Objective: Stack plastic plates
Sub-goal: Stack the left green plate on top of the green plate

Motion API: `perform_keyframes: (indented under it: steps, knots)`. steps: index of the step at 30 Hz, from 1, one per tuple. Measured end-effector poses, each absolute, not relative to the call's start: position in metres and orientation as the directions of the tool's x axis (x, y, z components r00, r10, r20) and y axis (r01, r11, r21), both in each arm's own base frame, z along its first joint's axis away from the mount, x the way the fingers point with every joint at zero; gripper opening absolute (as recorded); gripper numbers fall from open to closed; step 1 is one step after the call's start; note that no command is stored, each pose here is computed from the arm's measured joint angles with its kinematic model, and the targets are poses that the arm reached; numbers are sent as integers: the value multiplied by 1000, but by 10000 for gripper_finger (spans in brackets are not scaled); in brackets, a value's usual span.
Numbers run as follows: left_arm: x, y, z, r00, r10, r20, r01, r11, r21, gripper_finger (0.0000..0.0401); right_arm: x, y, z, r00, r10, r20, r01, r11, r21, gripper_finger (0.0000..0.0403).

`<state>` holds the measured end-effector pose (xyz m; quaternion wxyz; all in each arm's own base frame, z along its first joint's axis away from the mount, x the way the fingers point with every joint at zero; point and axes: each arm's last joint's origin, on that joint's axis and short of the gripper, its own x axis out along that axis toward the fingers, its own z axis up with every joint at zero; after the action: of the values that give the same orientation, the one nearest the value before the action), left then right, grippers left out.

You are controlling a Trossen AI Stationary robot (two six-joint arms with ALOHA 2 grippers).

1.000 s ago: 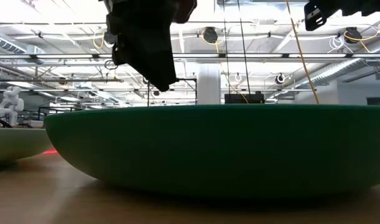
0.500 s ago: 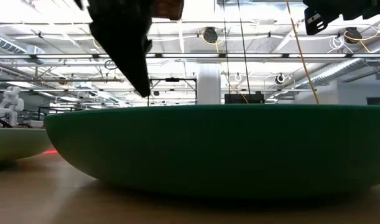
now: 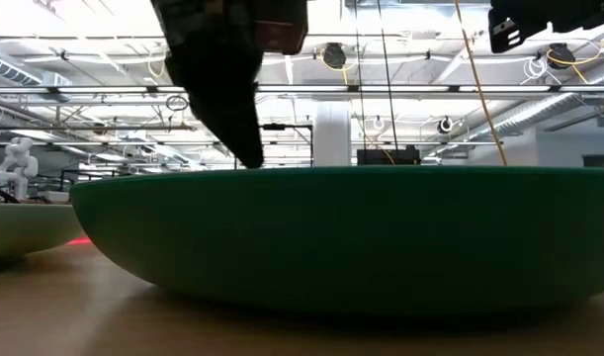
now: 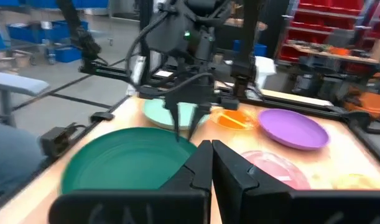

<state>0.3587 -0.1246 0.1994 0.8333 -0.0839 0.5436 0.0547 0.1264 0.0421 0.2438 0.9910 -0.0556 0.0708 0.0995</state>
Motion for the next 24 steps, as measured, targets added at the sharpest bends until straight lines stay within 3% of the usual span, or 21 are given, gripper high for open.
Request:
perform_keyframes:
  steps: [5,19,24]
  knots:
    - [354,-109,203,342,24,-939,-226,972,-58,75,126,44,244,967,203,-152,-218,972,-89,2]
    - [357,-91,215,384,-2,-923,-206,975,-87,6,123,49,240,956,224,-190,-242,967,-79,2]
    - [336,-96,215,542,-58,-838,-164,971,-174,5,121,52,238,946,243,-216,-259,964,-53,2]
